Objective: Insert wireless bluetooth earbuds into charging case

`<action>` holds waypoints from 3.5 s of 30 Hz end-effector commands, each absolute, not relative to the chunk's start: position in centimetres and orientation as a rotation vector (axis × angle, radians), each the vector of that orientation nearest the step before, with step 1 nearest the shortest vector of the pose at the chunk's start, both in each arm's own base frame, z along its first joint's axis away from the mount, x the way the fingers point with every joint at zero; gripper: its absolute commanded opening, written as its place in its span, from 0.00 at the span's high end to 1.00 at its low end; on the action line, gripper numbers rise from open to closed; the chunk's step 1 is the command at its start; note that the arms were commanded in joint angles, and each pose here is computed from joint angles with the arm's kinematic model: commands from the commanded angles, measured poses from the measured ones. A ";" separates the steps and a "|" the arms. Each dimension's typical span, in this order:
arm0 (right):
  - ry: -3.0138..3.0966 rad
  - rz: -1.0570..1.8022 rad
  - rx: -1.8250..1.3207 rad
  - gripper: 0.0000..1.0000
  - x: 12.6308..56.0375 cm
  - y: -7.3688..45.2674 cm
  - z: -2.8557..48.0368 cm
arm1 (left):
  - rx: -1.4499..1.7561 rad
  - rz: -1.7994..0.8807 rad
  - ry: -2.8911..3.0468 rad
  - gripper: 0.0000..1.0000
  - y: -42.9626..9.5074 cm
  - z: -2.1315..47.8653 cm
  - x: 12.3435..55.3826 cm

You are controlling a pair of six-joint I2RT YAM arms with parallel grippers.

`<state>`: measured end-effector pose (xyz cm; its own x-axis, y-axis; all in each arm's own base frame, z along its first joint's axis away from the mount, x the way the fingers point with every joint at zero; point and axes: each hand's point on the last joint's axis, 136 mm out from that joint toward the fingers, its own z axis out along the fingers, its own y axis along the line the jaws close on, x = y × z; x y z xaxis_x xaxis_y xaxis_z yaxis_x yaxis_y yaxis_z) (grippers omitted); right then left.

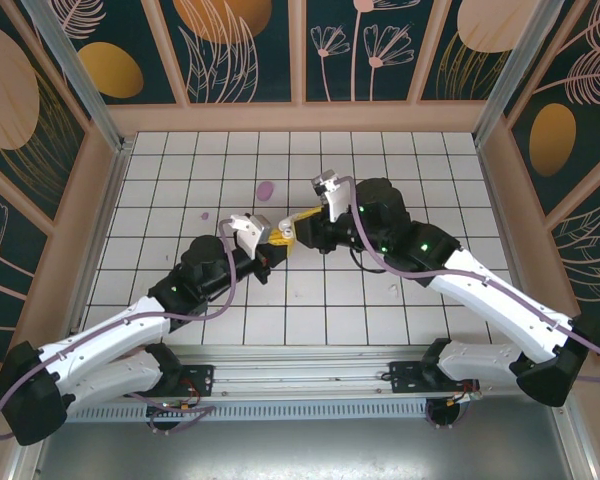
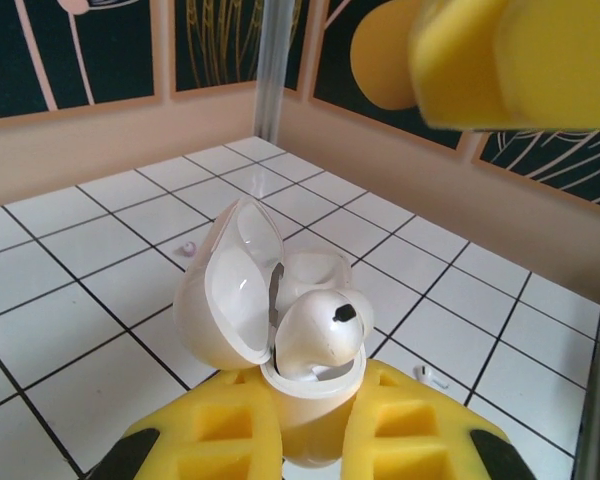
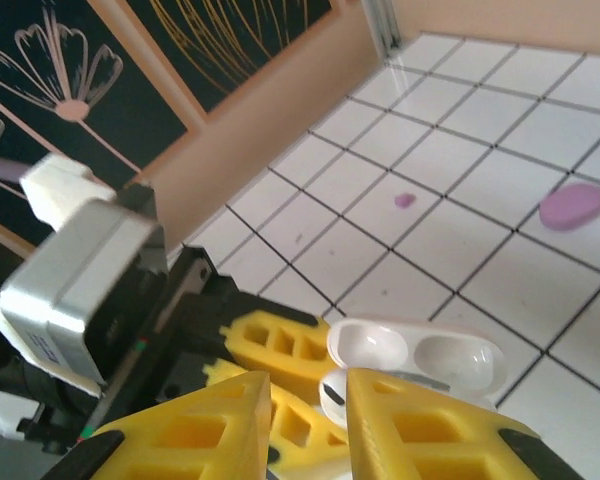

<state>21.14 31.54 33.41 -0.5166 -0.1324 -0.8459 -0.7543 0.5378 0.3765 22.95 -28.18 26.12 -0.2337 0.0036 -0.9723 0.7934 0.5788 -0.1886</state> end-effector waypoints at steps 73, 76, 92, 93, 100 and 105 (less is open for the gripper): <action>2.007 1.022 -0.860 0.80 20.9 31.8 31.5 | 0.743 -0.904 1.581 0.99 -28.9 27.2 21.9; 2.021 1.051 -0.872 0.83 20.8 32.3 30.9 | 0.749 -0.902 1.575 0.99 -28.9 27.2 21.8; 2.084 1.055 -0.845 0.90 21.4 32.8 29.6 | 0.707 -0.859 1.579 0.99 -28.1 27.2 22.3; 2.083 1.035 -0.821 0.90 21.7 32.6 29.9 | 0.702 -0.851 1.582 0.99 -28.0 27.1 22.4; 2.064 0.897 -0.562 0.89 24.4 29.1 33.4 | 0.630 -0.768 1.613 0.99 -26.7 26.0 23.5; 2.089 0.821 -0.354 0.88 25.9 25.6 33.4 | 0.611 -0.734 1.619 0.99 -26.2 25.4 23.8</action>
